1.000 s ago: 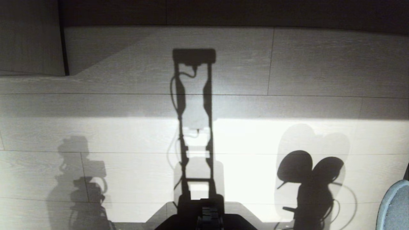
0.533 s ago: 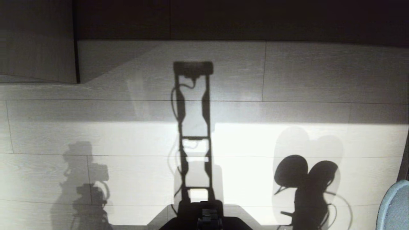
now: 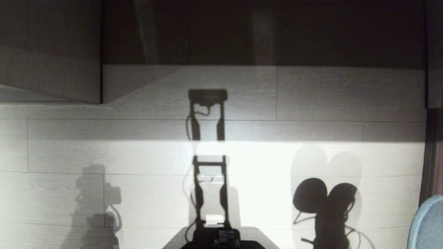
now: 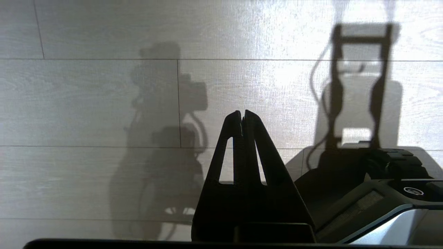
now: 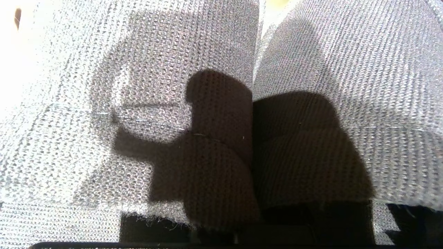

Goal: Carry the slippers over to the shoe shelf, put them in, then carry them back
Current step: Place the slippers into the shoe cabinet

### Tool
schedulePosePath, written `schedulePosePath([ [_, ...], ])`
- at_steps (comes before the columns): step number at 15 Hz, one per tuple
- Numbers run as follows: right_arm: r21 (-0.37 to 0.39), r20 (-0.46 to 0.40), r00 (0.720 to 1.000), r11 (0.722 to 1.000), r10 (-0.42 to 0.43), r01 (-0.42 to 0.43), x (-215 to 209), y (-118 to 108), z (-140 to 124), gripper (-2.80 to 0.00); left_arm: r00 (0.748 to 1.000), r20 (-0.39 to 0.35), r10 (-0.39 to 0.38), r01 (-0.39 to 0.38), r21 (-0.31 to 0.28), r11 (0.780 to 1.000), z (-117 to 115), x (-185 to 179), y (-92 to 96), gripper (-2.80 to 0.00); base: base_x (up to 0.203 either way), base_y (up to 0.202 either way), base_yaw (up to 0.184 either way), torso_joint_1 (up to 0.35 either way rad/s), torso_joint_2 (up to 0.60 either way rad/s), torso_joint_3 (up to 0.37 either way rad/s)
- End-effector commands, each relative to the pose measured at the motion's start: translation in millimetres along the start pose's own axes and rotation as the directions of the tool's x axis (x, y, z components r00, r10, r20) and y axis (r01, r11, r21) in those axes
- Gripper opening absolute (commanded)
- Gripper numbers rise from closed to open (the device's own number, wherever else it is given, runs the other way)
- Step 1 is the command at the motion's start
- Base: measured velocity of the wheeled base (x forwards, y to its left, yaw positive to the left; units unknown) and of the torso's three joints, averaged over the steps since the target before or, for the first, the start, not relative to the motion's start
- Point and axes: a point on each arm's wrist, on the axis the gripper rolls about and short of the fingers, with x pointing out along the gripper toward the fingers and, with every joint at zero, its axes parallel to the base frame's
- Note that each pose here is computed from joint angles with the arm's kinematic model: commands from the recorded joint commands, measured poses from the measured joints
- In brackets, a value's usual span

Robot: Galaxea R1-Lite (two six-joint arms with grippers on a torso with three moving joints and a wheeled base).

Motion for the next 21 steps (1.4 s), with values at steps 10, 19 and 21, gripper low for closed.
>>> schedulePosePath([
  [10,0.000,-0.002,1.000,1.000,0.001,-0.001,0.2,0.0,-0.4,-2.80,1.000,-0.001,0.000,0.000,0.000,1.000,0.1,0.1,0.0,-2.80,0.000,0.000,0.000,0.003,0.00,0.200],
  [19,0.000,-0.002,1.000,1.000,0.001,-0.001,0.2,0.0,-0.4,-2.80,1.000,-0.001,0.000,0.000,0.000,1.000,0.1,0.1,0.0,-2.80,0.000,0.000,0.000,0.003,0.00,0.201],
  [21,0.000,-0.002,1.000,1.000,0.001,-0.001,0.2,0.0,-0.4,-2.80,1.000,-0.001,0.000,0.000,0.000,1.000,0.1,0.1,0.0,-2.80,0.000,0.000,0.000,0.003,0.00,0.206],
])
